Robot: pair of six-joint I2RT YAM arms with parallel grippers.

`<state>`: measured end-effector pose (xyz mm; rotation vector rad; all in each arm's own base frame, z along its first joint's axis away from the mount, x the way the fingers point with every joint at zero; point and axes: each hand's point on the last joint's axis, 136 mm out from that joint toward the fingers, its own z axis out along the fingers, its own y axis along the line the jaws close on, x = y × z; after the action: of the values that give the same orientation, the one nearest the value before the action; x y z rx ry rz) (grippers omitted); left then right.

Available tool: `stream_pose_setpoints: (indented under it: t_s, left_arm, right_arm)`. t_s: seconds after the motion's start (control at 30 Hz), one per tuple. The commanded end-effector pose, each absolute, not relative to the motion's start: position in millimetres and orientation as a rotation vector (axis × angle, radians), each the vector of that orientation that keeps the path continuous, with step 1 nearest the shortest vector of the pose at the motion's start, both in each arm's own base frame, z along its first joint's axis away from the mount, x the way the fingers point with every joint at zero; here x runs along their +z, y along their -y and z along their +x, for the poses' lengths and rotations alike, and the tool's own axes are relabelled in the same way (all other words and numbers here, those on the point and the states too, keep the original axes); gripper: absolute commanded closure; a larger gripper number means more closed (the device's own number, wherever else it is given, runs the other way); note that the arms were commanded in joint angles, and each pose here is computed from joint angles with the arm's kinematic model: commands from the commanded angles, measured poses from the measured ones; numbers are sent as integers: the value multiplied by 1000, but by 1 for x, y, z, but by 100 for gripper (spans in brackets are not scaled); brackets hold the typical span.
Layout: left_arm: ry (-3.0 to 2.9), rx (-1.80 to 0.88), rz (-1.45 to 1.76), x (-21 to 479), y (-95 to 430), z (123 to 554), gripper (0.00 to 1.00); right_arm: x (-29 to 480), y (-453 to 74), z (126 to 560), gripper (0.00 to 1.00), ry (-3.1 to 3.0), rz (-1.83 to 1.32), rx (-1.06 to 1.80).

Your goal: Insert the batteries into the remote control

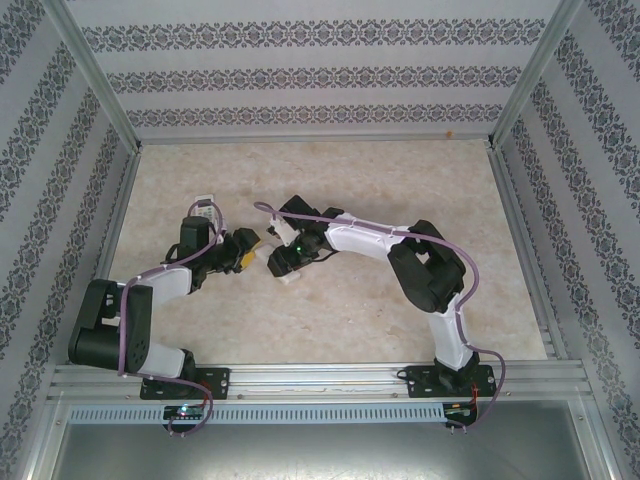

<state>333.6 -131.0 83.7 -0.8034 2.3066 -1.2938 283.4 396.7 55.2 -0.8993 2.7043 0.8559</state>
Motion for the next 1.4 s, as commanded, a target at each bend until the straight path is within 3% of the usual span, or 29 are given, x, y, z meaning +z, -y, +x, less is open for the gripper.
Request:
stream_pose_setpoints:
  t_s: [0.0, 0.37, 0.8, 0.9, 1.07, 1.37]
  left_arm:
    - [-2302, -1366, -779, 90, 137, 329, 44]
    - [-2324, -1306, -797, 87, 128, 326, 36]
    - [-2289, -1386, -799, 92, 134, 332, 85]
    - [-2359, -1328, -804, 87, 132, 329, 91]
    - [-2592, -886, -767, 87, 106, 310, 95]
    - [-2816, 246, -442, 144, 46, 321, 100]
  right_arm:
    - [115, -428, 289, 49, -2466, -960, 1024]
    - [122, -412, 310, 49, -2457, -881, 927]
    - [124, -439, 286, 48, -2460, -935, 1103]
    - [134, -439, 287, 40, -2440, -926, 1107]
    - [169, -420, 302, 18, -2366, -858, 1068]
    - [188, -344, 332, 16, -2372, -633, 995]
